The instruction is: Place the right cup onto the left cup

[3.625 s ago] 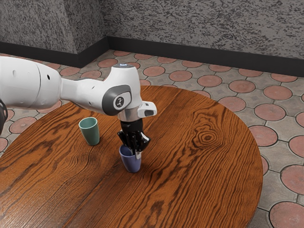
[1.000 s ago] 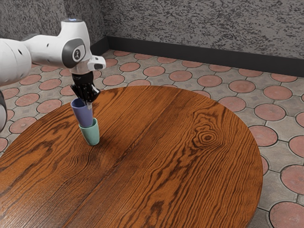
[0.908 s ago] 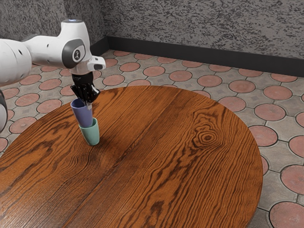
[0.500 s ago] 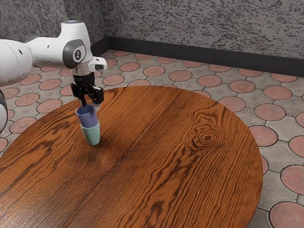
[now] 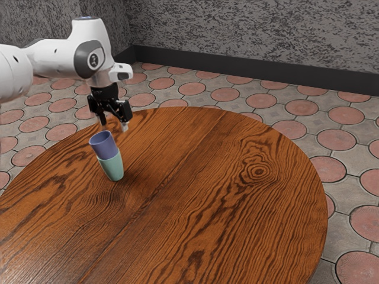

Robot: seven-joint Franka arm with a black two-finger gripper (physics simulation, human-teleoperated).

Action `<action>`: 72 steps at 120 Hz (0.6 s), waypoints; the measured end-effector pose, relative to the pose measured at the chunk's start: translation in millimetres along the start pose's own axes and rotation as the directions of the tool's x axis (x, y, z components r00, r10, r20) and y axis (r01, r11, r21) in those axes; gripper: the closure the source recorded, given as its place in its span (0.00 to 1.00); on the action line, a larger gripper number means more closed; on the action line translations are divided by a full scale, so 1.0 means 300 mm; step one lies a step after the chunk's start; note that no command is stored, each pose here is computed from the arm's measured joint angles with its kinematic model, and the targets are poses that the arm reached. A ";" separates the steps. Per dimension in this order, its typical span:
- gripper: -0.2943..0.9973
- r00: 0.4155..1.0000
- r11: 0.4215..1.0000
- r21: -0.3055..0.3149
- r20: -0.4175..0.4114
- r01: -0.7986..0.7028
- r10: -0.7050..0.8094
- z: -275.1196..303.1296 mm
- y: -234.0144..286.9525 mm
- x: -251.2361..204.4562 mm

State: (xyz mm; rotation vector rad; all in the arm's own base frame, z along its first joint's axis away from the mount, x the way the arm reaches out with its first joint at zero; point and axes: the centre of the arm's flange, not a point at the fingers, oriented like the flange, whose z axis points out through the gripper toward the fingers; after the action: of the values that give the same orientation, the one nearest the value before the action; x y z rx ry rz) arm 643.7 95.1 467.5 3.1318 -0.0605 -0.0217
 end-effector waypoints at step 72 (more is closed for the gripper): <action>0.23 0.984 0.984 0.019 0.030 -0.178 0.177 -0.358 0.421 -0.244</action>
State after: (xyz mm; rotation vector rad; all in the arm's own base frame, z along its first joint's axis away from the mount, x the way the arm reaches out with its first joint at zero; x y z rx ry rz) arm 567.2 -27.1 576.9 3.1343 -0.3425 -0.0640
